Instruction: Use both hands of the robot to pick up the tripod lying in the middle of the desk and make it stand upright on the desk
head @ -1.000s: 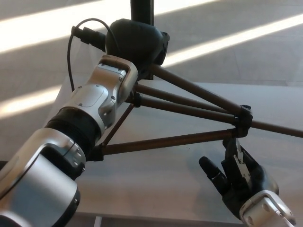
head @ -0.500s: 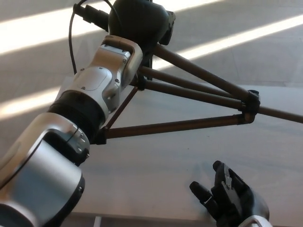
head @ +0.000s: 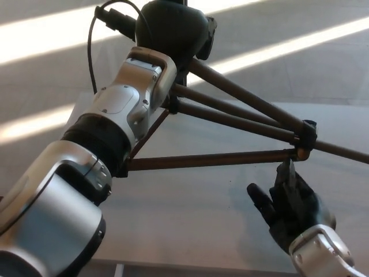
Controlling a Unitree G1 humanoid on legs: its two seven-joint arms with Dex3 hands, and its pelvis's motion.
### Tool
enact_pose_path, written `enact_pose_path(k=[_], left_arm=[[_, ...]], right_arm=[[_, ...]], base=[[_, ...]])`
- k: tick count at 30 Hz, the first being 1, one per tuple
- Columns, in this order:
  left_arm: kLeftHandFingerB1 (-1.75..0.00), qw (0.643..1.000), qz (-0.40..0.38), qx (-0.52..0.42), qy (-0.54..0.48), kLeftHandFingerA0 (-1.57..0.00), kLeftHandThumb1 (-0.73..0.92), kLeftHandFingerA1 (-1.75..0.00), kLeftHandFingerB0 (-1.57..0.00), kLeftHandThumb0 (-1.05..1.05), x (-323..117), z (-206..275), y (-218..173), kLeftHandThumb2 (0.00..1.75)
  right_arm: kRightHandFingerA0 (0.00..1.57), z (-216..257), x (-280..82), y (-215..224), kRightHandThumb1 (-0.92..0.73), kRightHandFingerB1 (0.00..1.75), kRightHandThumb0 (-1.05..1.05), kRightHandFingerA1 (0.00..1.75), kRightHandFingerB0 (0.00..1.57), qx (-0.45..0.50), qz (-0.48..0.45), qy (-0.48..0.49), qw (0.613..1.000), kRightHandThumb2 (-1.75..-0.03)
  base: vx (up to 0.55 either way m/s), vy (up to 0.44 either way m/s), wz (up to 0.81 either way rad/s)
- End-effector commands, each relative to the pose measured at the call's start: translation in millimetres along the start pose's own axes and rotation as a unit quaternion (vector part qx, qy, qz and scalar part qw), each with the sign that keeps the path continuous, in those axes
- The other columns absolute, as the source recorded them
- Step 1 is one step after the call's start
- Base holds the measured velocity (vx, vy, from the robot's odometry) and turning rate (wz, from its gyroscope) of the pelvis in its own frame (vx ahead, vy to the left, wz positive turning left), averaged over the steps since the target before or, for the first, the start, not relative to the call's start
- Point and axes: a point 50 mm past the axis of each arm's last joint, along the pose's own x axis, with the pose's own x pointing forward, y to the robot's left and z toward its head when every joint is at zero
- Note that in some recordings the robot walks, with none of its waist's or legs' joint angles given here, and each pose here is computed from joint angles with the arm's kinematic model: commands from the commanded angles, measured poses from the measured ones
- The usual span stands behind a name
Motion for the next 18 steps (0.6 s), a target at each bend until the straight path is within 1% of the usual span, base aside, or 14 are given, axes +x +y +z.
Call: enact_pose_path(k=[1,2,3,4,5,8,9,10,11,12,13,14,15,18], left_arm=[[-1.06,0.999,0.033,-0.014,0.0,-0.93,0.58,-1.56,-0.82,-0.25,2,1,10,0.91],[-1.0,0.999,0.034,-0.012,0.0,-0.91,0.6,-1.55,-0.78,-0.22,3,2,11,0.89],[-1.06,0.999,0.036,-0.014,-0.001,-0.91,0.58,-1.59,-0.81,-0.22,3,3,11,0.89],[-1.06,0.999,0.038,-0.02,-0.002,-0.91,0.58,-1.59,-0.81,-0.22,3,3,12,0.89],[-0.99,0.999,0.035,-0.019,-0.001,-0.91,0.6,-1.45,-0.79,-0.21,4,2,12,0.91],[-0.95,0.999,0.036,-0.017,-0.003,-0.91,0.59,-1.48,-0.8,-0.2,5,4,14,0.91],[-1.01,0.999,0.038,-0.018,-0.004,-0.92,0.58,-1.52,-0.83,-0.24,5,5,15,0.93],[-0.97,0.999,0.035,-0.014,-0.003,-0.92,0.6,-1.48,-0.82,-0.24,5,5,15,0.94],[-0.95,0.999,0.036,-0.015,-0.004,-0.92,0.59,-1.48,-0.79,-0.21,5,5,15,0.93],[-0.92,0.999,0.034,-0.014,-0.003,-0.91,0.6,-1.4,-0.8,-0.22,6,5,16,0.93],[-0.92,0.999,0.037,-0.013,-0.004,-0.93,0.58,-1.45,-0.8,-0.21,6,5,17,0.93],[-0.91,0.999,0.039,-0.012,-0.004,-0.92,0.59,-1.38,-0.81,-0.22,7,5,18,0.93],[-0.89,0.999,0.04,-0.011,-0.005,-0.92,0.59,-1.38,-0.8,-0.22,7,6,19,0.92],[-0.87,0.999,0.036,-0.008,-0.004,-0.94,0.62,-1.36,-0.79,-0.23,8,7,21,0.9]], right_arm=[[0.03,8,5,28,-0.41,0.5,-0.38,0.54,0.0,0.073,0.062,-0.007,0.995,-1.01],[0.03,9,7,29,-0.42,0.5,-0.38,0.54,0.0,0.076,0.06,-0.007,0.995,-1.01],[0.05,10,8,29,-0.58,0.39,-0.87,0.52,0.07,0.08,0.055,-0.004,0.995,-0.91],[0.05,9,8,29,-0.58,0.39,-0.87,0.52,0.07,0.081,0.053,-0.001,0.995,-0.91],[0.03,2,9,28,-0.57,0.3,-0.77,0.48,0.07,0.068,0.047,0.012,0.997,-0.94],[0.03,-5,10,24,-0.59,0.27,-0.84,0.45,0.09,0.052,0.037,0.029,0.998,-0.95],[0.01,-15,11,19,-0.58,0.26,-0.81,0.38,0.09,0.035,0.032,0.047,0.998,-0.97],[0.01,-20,11,18,-0.58,0.22,-0.81,0.35,0.09,0.033,0.031,0.057,0.997,-0.98],[0.0,-22,11,17,-0.56,0.21,-0.77,0.34,0.02,0.035,0.033,0.061,0.997,-0.99],[0.01,-29,11,14,-0.6,0.1,-0.88,0.27,0.12,0.037,0.034,0.074,0.996,-0.98],[0.01,-33,11,12,-0.58,0.09,-0.89,0.23,0.12,0.043,0.033,0.085,0.995,-0.96],[0.0,-38,11,10,-0.57,0.08,-0.9,0.23,0.11,0.044,0.032,0.095,0.994,-0.96],[0.0,-45,11,7,-0.6,0.03,-0.97,0.13,0.06,0.046,0.032,0.112,0.992,-0.95],[0.0,-51,11,5,-0.58,0.06,-0.93,0.15,0.02,0.046,0.033,0.123,0.991,-0.95]], base=[[0.0,0.0,0.0],[0.0,0.0,0.0],[0.0,0.0,0.0],[0.0,0.0,0.0],[0.0,0.0,0.0],[0.0,0.0,0.0],[0.0,0.0,0.0],[0.0,0.0,0.0],[0.0,0.0,0.0],[0.0,0.0,0.0],[0.0,0.0,0.0],[0.0,0.0,0.0],[0.0,0.0,0.0],[0.0,0.0,0.0]])
